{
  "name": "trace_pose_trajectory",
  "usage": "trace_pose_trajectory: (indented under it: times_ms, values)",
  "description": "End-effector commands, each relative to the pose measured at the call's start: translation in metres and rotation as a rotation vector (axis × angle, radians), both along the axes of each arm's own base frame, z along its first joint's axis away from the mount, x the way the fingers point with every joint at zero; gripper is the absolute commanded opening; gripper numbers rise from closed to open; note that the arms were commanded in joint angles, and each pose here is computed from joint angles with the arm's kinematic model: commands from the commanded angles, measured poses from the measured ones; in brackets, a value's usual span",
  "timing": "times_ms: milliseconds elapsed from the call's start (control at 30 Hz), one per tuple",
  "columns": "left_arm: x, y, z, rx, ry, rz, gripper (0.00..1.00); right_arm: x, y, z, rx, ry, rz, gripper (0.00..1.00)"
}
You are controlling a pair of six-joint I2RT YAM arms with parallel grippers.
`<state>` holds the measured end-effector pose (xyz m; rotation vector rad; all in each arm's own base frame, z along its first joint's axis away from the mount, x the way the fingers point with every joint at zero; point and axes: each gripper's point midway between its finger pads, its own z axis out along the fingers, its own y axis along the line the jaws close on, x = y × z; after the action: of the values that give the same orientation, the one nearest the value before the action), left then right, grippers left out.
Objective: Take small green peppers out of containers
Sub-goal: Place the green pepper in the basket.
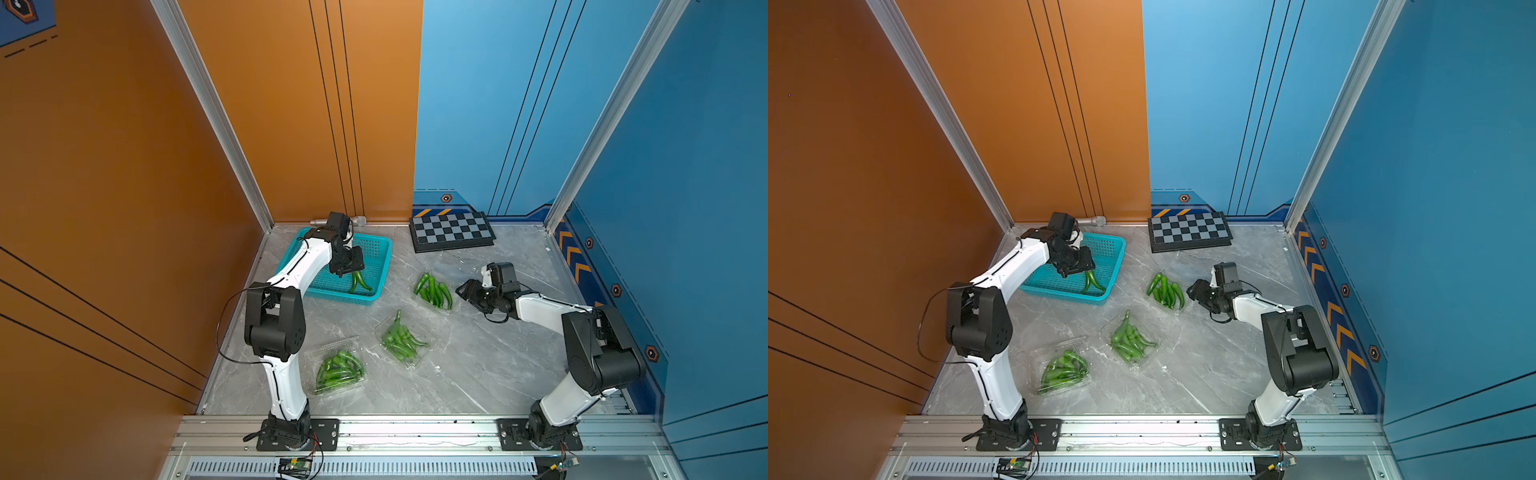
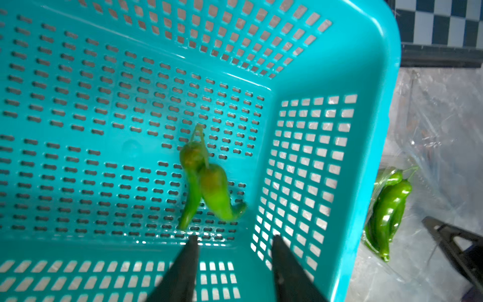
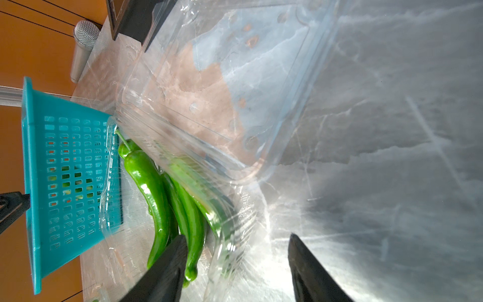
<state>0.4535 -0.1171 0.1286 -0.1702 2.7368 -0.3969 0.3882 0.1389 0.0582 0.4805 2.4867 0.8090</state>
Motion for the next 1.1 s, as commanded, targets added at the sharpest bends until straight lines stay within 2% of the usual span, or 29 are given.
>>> trace_pose_trajectory:
  times_ms: [0,133,300,400,467,667,1067]
  values:
    - [-0.006,0.011,0.012,0.032,-0.012,0.023,0.60,0.004,0.001,0.000,-0.019,-0.006,0.008,0.64]
    - [-0.011,-0.006,0.039,0.001,-0.067,-0.010,0.63,0.003,0.002,0.003,-0.021,-0.009,0.012,0.64]
    - [-0.029,-0.088,0.079,-0.068,-0.162,-0.238,0.63,0.001,-0.002,0.005,-0.035,-0.013,0.002,0.64]
    - [-0.044,-0.145,0.085,-0.097,-0.183,-0.402,0.63,0.002,-0.003,0.006,-0.032,-0.017,-0.003,0.63]
    - [-0.048,-0.176,0.074,-0.121,-0.161,-0.480,0.63,0.004,-0.001,0.005,-0.022,-0.014,0.000,0.63]
    - [-0.046,-0.227,0.033,-0.177,-0.069,-0.551,0.61,0.005,0.000,0.004,-0.021,-0.015,-0.004,0.61]
    - [-0.052,-0.253,-0.018,-0.153,0.018,-0.586,0.60,0.012,0.011,0.004,-0.021,-0.013,0.021,0.59]
